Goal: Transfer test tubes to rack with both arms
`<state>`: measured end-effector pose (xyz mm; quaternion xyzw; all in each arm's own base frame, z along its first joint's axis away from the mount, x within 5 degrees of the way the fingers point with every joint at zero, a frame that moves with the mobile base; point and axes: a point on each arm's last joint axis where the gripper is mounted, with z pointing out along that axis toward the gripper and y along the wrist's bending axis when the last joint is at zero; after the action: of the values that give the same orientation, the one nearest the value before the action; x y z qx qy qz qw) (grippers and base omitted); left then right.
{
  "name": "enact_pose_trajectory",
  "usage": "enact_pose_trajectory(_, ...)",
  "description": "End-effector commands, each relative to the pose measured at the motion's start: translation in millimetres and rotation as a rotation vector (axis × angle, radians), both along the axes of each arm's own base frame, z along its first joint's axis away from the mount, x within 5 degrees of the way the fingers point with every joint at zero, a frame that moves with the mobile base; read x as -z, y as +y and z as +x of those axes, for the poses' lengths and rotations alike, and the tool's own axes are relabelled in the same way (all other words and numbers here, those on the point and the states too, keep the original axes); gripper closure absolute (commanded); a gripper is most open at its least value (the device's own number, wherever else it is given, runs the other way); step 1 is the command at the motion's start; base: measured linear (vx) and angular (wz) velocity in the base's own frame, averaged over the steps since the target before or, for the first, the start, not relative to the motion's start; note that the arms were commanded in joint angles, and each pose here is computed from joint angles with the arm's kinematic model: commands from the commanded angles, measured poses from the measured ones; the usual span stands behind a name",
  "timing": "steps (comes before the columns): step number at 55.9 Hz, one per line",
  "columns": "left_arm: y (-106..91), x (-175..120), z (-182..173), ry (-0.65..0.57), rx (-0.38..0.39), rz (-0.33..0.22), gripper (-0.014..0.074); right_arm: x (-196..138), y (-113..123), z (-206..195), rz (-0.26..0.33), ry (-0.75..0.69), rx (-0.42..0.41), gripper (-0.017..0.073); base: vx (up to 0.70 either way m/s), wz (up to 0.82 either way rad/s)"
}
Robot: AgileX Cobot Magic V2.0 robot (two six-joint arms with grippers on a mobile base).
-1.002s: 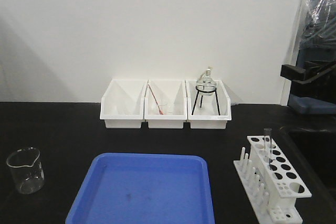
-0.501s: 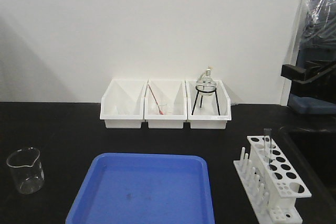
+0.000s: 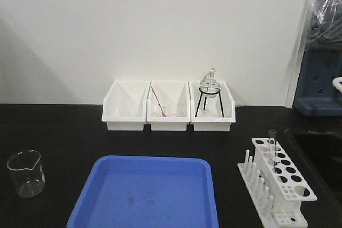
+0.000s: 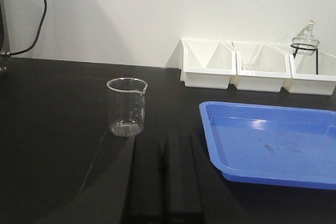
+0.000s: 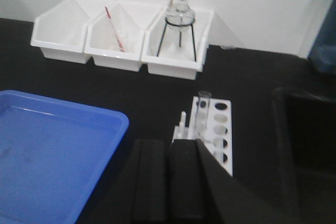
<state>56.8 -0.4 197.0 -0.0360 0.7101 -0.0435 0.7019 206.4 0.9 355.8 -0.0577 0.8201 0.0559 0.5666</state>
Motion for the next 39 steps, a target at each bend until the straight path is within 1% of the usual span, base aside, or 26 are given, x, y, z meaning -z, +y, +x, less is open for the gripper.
enact_pose_trajectory(1,-0.4,0.8,0.5,-0.061,0.004,-0.012,0.0601,-2.5,-7.1,-26.4,0.013,-0.094,0.124,0.0573,0.0,0.0)
enact_pose_trajectory(2,-0.4,0.8,0.5,-0.061,0.004,-0.012,0.0601,2.2,-7.9,-32.7,0.011,-0.096,0.14,0.0573,0.0,0.0)
enact_pose_trajectory(3,-0.4,0.8,0.5,-0.061,0.004,-0.012,0.0601,7.4,-8.4,-38.4,0.023,-0.097,0.157,0.0573,0.0,0.0)
enact_pose_trajectory(4,-0.4,0.8,0.5,-0.061,0.004,-0.012,0.0601,11.4,-9.2,-42.1,0.006,-0.096,0.166,0.0573,0.0,0.0)
enact_pose_trajectory(5,-0.4,0.8,0.5,-0.061,0.004,-0.012,0.0601,16.6,-9.7,-47.9,0.019,-0.099,0.183,0.0572,0.0,0.0)
enact_pose_trajectory(6,-0.4,0.8,0.5,-0.061,0.004,-0.012,0.0601,20.2,-10.5,-51.8,0.004,-0.102,0.192,0.0572,0.0,0.0)
enact_pose_trajectory(7,-0.4,0.8,0.5,-0.061,0.004,-0.012,0.0601,25.8,-10.9,-57.3,0.02,-0.106,0.209,0.0571,0.0,0.0)
enact_pose_trajectory(8,-0.4,0.8,0.5,-0.061,0.004,-0.012,0.0601,29.8,-11.7,-60.8,0.007,-0.11,0.218,0.0571,0.0,0.0)
enact_pose_trajectory(9,-0.4,0.8,0.5,-0.061,0.004,-0.012,0.0601,33.7,-12.1,-64.2,0.008,-0.114,0.228,0.0571,0.0,0.0)
enact_pose_trajectory(10,-0.4,0.8,0.5,-0.061,0.004,-0.012,0.0601,39.6,-12.7,-69.2,0.013,-0.123,0.243,0.0572,0.0,0.0)
enact_pose_trajectory(11,-0.4,0.8,0.5,-0.061,0.004,-0.012,0.0601,45.6,-13.0,-73.9,0.032,-0.135,0.258,0.0571,0.0,0.0)
enact_pose_trajectory(12,-0.4,0.8,0.5,-0.061,0.004,-0.012,0.0601,49.6,-13.6,-77.0,0.019,-0.144,0.264,0.0571,0.0,0.0)
enact_pose_trajectory(18,-0.4,0.8,0.5,-0.061,0.004,-0.012,0.0601,79.8,-13.4,-96.7,0.053,-0.218,0.293,0.0571,0.0,0.0)
enact_pose_trajectory(21,-0.4,0.8,0.5,-0.061,0.004,-0.012,0.0601,94.7,-11.5,-106.1,0.053,-0.262,0.282,0.0571,0.0,0.0)
enact_pose_trajectory(26,-0.4,0.8,0.5,-0.061,0.004,-0.012,0.0601,126.7,-5.8,-119.4,0.0,-0.307,0.22,0.0571,0.0,0.0)
enact_pose_trajectory(27,-0.4,0.8,0.5,-0.061,0.004,-0.012,0.0601,130.6,-4.4,-122.2,-0.002,-0.325,0.205,0.0571,0.0,0.0)
enact_pose_trajectory(31,-0.4,0.8,0.5,-0.061,0.004,-0.012,0.0601,156.6,-0.7,-131.2,0.009,-0.326,0.165,0.0571,0.0,0.0)
enact_pose_trajectory(32,-0.4,0.8,0.5,-0.061,0.004,-0.012,0.0601,160.7,-0.2,-133.6,0.015,-0.319,0.159,0.0571,0.0,0.0)
enact_pose_trajectory(34,-0.4,0.8,0.5,-0.061,0.004,-0.012,0.0601,164.1,-0.6,-137.4,0.023,-0.258,0.163,0.0571,0.0,0.0)
enact_pose_trajectory(37,-0.4,0.8,0.5,-0.061,0.004,-0.012,0.0601,165.2,-0.3,-142.8,0.015,-0.265,0.151,0.0571,0.0,0.0)
enact_pose_trajectory(39,-0.4,0.8,0.5,-0.061,0.004,-0.012,0.0601,166.0,-0.6,-146.2,-0.003,-0.278,0.147,0.0571,0.0,0.0)
